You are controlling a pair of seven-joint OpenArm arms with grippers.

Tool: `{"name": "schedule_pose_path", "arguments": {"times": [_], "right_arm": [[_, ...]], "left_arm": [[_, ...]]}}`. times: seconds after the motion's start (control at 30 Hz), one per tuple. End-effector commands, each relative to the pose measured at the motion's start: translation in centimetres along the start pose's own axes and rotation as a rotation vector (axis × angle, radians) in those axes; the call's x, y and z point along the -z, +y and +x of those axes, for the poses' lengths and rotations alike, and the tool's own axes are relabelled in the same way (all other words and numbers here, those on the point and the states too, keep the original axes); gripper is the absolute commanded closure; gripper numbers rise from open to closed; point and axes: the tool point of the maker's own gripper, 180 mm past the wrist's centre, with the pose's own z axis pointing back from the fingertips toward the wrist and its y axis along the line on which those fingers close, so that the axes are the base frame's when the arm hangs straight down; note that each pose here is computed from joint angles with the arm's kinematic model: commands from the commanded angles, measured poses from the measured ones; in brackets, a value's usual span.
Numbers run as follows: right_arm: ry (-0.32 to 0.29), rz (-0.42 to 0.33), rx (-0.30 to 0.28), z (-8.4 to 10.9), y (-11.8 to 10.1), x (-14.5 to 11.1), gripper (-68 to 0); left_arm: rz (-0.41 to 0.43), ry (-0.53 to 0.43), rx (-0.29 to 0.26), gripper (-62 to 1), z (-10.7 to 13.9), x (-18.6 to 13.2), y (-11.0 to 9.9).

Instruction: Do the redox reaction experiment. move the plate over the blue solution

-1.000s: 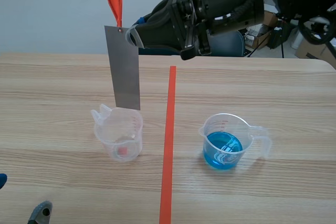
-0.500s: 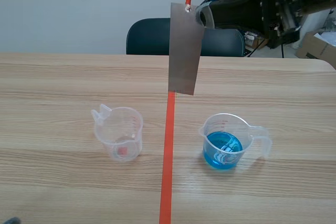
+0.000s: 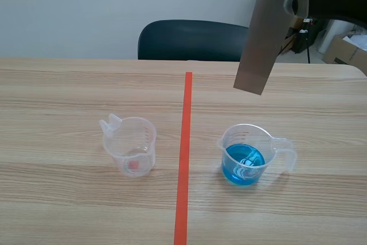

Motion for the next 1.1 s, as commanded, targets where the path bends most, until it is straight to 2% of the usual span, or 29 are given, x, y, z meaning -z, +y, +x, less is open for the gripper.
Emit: {"name": "schedule_pose_path", "arguments": {"times": [0.0, 0.1, 0.17, 0.3, 0.43, 0.67, 0.83, 1.07], "right_arm": [[-0.025, -0.006, -0.007, 0.8, -0.2, -0.5, -0.6], [-0.005, -0.011, 0.012, 0.0, -0.1, -0.9, -0.6], [-0.003, -0.011, 0.028, -0.4, 0.1, -1.1, -0.6], [-0.003, 0.001, 0.066, -0.9, 0.9, -1.2, -0.6], [-0.008, 0.029, 0.075, -0.9, 1.9, -0.9, -0.6], [-0.035, 0.050, 0.084, 0.0, 2.7, -0.6, -0.6], [-0.047, 0.057, 0.078, 0.4, 2.9, -0.5, -0.6], [-0.062, 0.043, 0.062, 1.0, 2.5, -0.9, -0.6]], "left_arm": [[-0.038, -0.041, 0.011, -16.0, 1.5, 0.1, 0.4], [-0.121, -0.034, 0.032, -8.6, 2.7, 0.6, 0.6], [-0.136, -0.027, 0.042, -5.6, 3.2, 1.1, 1.3], [-0.125, -0.017, 0.067, -5.3, 4.0, 2.5, 2.9], [-0.168, -0.012, 0.091, -4.8, 4.8, 4.4, 3.1], [-0.288, 0.079, 0.147, -2.7, 5.2, 8.9, 2.9], [-0.342, 0.082, 0.228, -2.7, 6.5, 11.7, 2.4], [-0.410, 0.112, 0.311, -2.7, 7.6, 14.4, 0.6]]}}
